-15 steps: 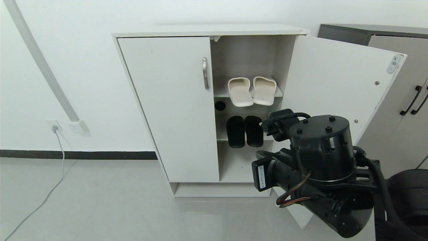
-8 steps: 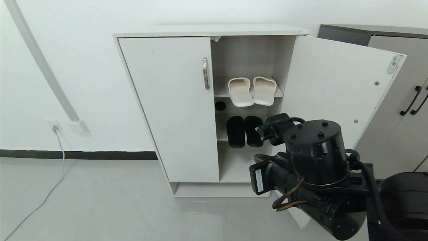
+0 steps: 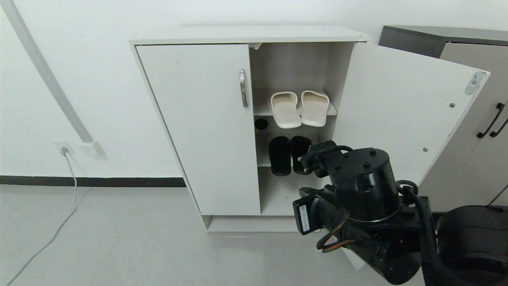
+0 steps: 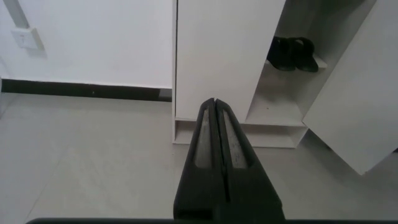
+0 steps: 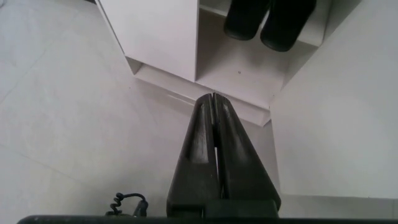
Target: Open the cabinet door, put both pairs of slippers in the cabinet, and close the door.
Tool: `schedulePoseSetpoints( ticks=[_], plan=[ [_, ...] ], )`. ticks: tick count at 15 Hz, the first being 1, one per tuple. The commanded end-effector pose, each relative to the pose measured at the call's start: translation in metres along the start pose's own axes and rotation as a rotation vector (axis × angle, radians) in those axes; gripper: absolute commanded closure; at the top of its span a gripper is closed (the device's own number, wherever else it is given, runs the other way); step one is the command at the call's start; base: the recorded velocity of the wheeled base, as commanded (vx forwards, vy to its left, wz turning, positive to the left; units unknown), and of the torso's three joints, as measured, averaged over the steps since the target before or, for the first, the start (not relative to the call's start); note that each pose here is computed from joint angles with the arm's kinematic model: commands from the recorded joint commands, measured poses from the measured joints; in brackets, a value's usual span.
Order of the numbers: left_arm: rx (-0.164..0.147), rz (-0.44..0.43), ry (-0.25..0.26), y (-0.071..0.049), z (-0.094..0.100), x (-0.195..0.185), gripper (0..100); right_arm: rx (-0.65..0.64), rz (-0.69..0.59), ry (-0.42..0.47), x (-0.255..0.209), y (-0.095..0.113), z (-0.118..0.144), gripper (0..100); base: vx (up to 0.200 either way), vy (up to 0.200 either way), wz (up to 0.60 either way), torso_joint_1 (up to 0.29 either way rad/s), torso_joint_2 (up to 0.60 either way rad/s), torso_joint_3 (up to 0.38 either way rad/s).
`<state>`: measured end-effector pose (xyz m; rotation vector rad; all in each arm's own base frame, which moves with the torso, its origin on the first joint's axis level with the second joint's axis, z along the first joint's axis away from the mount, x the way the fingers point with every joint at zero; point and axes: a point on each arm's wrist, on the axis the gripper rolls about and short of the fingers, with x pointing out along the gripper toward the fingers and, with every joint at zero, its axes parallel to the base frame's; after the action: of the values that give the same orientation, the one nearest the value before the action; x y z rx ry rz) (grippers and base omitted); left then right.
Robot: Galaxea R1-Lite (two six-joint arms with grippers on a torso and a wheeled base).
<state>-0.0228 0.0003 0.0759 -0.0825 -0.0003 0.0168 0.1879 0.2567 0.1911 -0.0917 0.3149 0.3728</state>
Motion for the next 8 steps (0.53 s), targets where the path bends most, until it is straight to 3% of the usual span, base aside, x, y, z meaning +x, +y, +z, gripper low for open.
schedulePoseSetpoints(
  ticks=[1,8],
  plan=[
    [0.000,0.000,-0.002,0.0000,0.0002,0.0000,100,0.000,0.003,-0.002,0.0000,0.0012,-0.0001,100,0.000,0.000,0.00,0.051,-0.51,-0.369],
    [-0.002,0.000,-0.002,0.0000,0.0002,0.0000,100,-0.002,0.000,-0.001,0.0003,0.0007,-0.0002,100,0.000,0.000,0.00,0.093,-0.49,-0.349]
  ],
)
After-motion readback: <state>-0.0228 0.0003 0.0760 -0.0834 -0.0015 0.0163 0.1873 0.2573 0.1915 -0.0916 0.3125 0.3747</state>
